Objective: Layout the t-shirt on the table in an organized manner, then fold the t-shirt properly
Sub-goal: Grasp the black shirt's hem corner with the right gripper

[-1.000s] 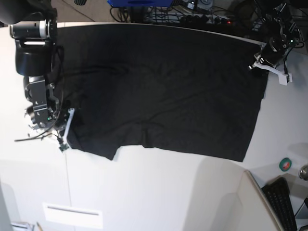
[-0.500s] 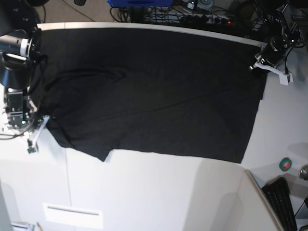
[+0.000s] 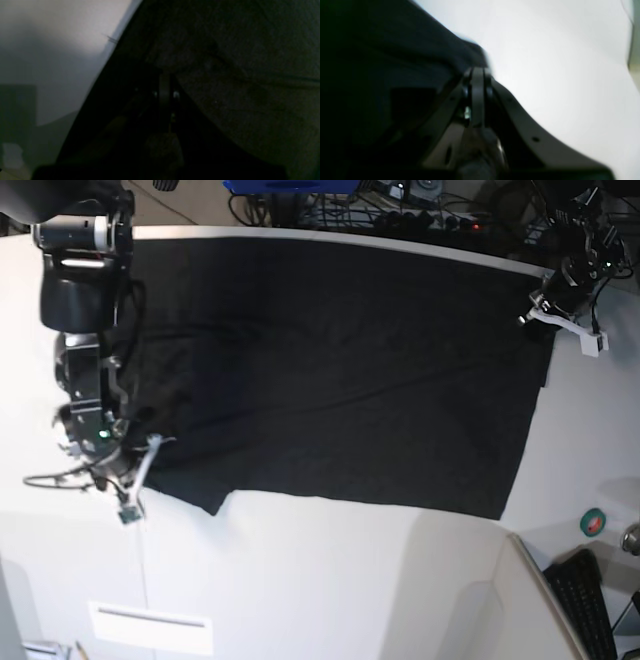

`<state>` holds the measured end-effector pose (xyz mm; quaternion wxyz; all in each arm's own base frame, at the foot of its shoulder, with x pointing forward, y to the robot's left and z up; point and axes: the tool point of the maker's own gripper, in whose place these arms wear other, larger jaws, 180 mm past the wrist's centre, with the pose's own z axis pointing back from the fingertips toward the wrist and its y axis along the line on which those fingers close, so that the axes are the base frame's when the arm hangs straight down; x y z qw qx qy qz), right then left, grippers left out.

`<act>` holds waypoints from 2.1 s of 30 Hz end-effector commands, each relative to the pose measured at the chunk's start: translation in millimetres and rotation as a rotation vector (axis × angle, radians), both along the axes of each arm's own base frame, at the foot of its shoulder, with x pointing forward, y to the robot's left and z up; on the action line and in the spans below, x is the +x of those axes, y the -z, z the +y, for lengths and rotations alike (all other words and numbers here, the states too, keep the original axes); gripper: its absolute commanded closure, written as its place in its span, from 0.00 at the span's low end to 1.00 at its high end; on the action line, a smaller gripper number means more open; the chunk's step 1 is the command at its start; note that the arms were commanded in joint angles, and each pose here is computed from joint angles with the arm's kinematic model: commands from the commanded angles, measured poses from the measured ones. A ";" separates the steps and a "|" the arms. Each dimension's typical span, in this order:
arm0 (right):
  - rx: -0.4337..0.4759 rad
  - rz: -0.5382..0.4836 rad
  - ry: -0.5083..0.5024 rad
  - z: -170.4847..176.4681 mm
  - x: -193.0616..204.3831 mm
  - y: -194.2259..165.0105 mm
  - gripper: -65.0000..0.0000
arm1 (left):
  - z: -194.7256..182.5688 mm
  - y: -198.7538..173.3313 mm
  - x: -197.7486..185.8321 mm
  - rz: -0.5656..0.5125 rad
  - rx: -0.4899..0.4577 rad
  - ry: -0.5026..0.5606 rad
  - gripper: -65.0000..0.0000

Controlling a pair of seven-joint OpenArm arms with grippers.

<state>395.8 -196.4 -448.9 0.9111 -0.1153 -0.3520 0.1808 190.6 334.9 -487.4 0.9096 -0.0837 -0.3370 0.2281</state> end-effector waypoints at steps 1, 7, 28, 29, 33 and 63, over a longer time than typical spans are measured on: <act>-0.040 -0.045 0.006 -13.9 12.2 -15.9 0.75 | 8.7 -0.8 -5.6 0.032 0.029 0.007 1.00; -0.047 0.020 -0.052 3.2 5.0 5.3 0.36 | 8.6 0.2 -7.4 0.036 0.028 0.007 1.00; -0.047 0.094 -0.025 -15.1 23.6 15.4 0.65 | 9.5 1.0 -8.4 0.037 0.027 0.003 1.00; -0.043 0.095 -0.026 -15.3 24.2 16.6 0.66 | 9.5 1.0 -8.4 0.037 0.027 0.003 1.00; -0.031 0.081 -0.029 -22.0 23.1 21.9 0.93 | 9.5 1.0 -8.4 0.037 0.027 0.003 1.00; -0.086 0.010 -0.017 -26.6 23.1 -10.1 1.00 | 22.0 -60.7 5.9 0.094 0.184 0.171 1.00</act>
